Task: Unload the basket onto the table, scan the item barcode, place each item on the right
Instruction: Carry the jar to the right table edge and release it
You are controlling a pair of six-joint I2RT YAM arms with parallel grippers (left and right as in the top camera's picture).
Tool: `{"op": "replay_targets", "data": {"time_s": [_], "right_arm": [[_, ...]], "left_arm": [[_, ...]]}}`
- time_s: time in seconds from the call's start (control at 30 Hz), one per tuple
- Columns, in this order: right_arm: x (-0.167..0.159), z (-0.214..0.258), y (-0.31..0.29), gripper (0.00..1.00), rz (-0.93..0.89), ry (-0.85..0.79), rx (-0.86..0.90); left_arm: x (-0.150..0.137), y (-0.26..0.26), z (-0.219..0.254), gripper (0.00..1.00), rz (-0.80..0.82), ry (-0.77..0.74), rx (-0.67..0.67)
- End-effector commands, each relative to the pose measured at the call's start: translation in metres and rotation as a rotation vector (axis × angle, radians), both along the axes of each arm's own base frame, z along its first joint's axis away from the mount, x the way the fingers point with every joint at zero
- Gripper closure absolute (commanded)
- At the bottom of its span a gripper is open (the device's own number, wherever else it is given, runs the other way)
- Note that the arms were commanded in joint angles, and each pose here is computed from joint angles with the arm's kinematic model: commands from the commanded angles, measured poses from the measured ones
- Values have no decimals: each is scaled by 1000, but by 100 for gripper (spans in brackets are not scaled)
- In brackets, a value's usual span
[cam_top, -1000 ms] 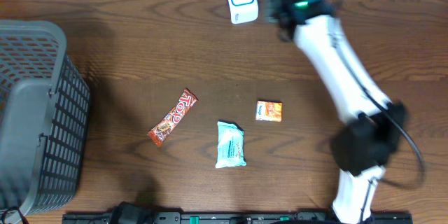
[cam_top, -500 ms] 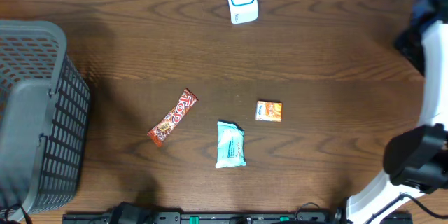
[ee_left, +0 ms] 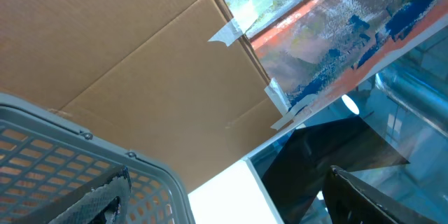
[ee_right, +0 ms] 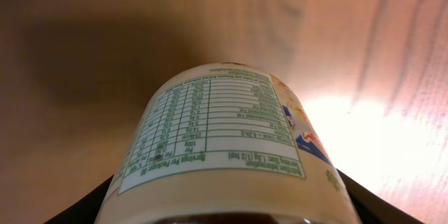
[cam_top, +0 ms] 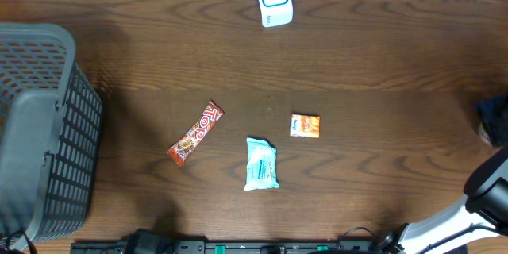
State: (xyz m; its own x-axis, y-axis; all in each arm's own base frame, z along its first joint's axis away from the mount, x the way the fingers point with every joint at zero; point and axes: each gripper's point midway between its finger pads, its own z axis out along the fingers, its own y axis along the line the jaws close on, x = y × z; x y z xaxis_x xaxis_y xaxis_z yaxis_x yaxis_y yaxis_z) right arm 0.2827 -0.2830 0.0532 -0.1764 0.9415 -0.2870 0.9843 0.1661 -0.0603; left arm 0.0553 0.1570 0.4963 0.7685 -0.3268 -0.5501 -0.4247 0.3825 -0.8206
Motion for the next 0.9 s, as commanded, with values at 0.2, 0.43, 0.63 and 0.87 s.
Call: {"op": "replay_targets", "data": {"time_s": [0.2, 0.43, 0.63, 0.87], "right_arm": [[-15, -15, -20, 29, -14, -53, 53], [1, 1, -27, 1, 139, -124, 76], [32, 85, -18, 1, 195, -267, 109], [82, 196, 76, 1, 440, -526, 223]], "left_arm": [[6, -2, -5, 12, -4, 7, -1], [6, -2, -5, 12, -5, 4, -3], [6, -2, -5, 12, -6, -3, -7], [6, -2, -4, 12, -6, -12, -10]]}}
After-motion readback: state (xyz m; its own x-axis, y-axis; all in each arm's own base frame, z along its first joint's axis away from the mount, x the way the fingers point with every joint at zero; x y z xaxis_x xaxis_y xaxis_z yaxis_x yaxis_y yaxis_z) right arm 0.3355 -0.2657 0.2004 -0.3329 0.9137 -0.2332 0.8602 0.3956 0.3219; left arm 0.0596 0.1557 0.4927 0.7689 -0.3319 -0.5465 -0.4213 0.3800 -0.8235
